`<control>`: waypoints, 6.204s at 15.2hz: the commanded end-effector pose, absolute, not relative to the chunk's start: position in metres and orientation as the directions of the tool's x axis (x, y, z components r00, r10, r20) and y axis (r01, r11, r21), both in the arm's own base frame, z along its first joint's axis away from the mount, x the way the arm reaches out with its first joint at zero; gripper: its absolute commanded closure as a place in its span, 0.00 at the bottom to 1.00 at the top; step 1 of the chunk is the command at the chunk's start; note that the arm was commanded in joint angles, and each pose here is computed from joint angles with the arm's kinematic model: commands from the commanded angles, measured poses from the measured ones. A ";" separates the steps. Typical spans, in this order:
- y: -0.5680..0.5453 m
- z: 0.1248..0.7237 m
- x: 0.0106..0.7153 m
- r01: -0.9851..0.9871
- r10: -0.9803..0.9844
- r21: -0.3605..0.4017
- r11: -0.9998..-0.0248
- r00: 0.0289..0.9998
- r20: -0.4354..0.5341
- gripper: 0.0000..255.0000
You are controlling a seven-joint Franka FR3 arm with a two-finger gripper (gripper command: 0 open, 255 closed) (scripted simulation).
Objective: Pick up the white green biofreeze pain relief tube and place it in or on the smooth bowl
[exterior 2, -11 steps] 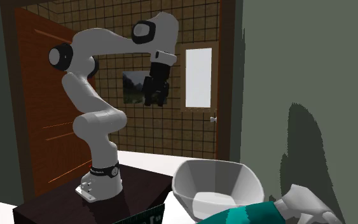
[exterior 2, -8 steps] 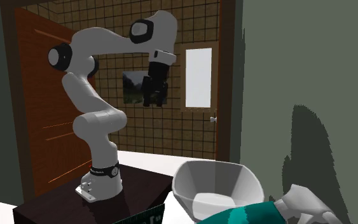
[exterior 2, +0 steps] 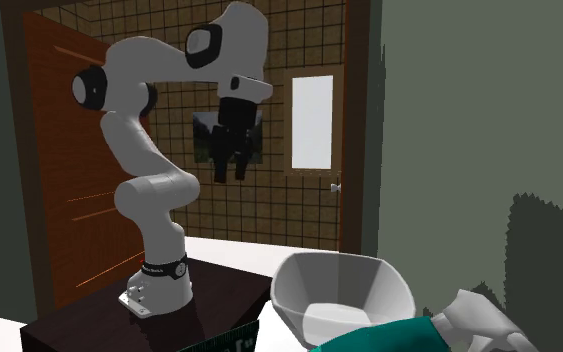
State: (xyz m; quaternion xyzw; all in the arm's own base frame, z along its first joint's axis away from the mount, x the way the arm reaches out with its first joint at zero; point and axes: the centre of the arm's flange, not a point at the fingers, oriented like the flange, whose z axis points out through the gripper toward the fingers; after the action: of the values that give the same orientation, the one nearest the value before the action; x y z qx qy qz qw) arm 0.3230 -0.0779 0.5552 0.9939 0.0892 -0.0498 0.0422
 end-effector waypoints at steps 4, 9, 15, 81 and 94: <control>-0.142 0.546 0.345 0.278 0.272 0.068 -0.958 0.959 -0.078 0.00; -0.198 0.536 0.374 0.368 0.366 0.062 -0.928 0.929 -0.050 0.00; -0.262 0.523 0.418 0.472 0.472 0.058 -0.880 0.881 -0.014 0.00; -0.357 0.620 0.511 0.634 0.636 0.061 -0.771 0.770 0.045 1.00; -0.192 0.656 0.541 0.634 0.636 0.061 -0.771 0.770 0.045 1.00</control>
State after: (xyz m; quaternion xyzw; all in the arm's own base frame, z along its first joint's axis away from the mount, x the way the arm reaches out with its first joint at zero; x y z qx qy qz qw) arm 0.5420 -0.2040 0.6533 0.9403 0.3383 0.0318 0.0210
